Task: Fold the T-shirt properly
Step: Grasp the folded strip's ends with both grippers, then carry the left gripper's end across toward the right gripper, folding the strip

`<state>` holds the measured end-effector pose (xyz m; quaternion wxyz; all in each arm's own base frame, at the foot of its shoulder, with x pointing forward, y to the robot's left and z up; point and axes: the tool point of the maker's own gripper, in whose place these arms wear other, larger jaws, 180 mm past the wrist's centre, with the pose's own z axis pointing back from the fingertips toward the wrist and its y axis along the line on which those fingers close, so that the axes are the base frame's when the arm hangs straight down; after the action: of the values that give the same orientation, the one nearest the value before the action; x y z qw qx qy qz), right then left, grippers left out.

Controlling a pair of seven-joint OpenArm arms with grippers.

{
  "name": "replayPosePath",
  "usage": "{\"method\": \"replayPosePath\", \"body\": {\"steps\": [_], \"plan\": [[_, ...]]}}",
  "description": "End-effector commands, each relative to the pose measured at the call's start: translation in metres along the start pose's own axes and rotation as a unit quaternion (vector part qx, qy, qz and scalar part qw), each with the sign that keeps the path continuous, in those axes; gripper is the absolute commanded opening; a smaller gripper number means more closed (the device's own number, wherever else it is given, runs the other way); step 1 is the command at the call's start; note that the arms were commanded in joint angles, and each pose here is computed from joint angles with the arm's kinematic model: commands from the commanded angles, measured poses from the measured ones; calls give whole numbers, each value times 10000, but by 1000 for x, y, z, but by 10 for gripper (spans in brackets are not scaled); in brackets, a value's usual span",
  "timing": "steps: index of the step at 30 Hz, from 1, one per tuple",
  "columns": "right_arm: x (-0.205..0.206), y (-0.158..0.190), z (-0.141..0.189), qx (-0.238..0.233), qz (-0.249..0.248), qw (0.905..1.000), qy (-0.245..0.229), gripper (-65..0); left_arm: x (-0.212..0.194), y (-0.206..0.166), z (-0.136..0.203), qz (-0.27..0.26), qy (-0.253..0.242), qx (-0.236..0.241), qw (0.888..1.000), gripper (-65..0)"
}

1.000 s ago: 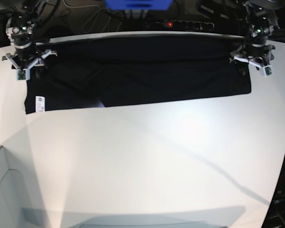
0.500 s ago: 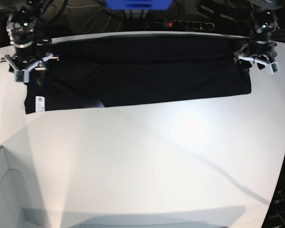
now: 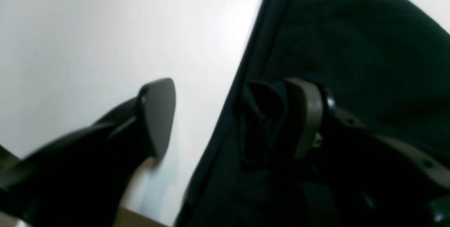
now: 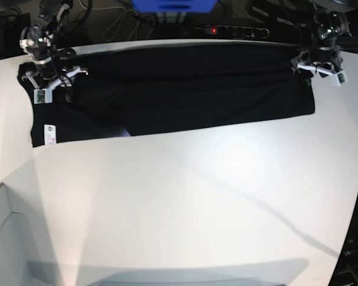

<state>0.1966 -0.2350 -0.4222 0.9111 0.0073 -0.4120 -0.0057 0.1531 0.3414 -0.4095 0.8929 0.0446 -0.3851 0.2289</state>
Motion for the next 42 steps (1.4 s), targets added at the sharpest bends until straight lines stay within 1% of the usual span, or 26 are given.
{"method": "replayPosePath", "body": {"steps": [1, 11, 13, 18, 23, 27, 32, 37, 42], "plan": [[-14, -7, 3, -66, 185, 9991, 383, -333, 1, 0, 0, -69, 16, -14, 10000, -209], [-13, -6, 3, -56, 202, 9991, 376, -333, -17, -26, -6, -177, 246, -339, 9990, -212], [-13, -5, 2, -35, 211, 9991, 376, -333, -21, -33, -7, -194, 289, -417, 9985, -238], [-13, -6, 3, -38, 219, 9990, 377, -333, -26, -43, -8, -236, 354, -543, 9976, -397], [-12, -6, 2, -31, 222, 9991, 361, -333, -34, -35, -11, -177, 466, -452, 9977, -523], [-5, -6, -1, -39, 222, 9993, 283, -333, -22, -35, -14, -187, 328, -452, 9983, -650], [-3, -6, -2, -40, 222, 9994, 260, -333, 9, -23, -7, -126, -87, -276, 9995, -650], [-3, -6, -2, -32, 225, 9994, 260, -333, 45, -36, 6, -265, -570, -402, 9972, -650], [-4, -5, -2, -18, 231, 9994, 267, -333, 76, -64, 26, -439, -1061, -695, 9910, -650]]}}
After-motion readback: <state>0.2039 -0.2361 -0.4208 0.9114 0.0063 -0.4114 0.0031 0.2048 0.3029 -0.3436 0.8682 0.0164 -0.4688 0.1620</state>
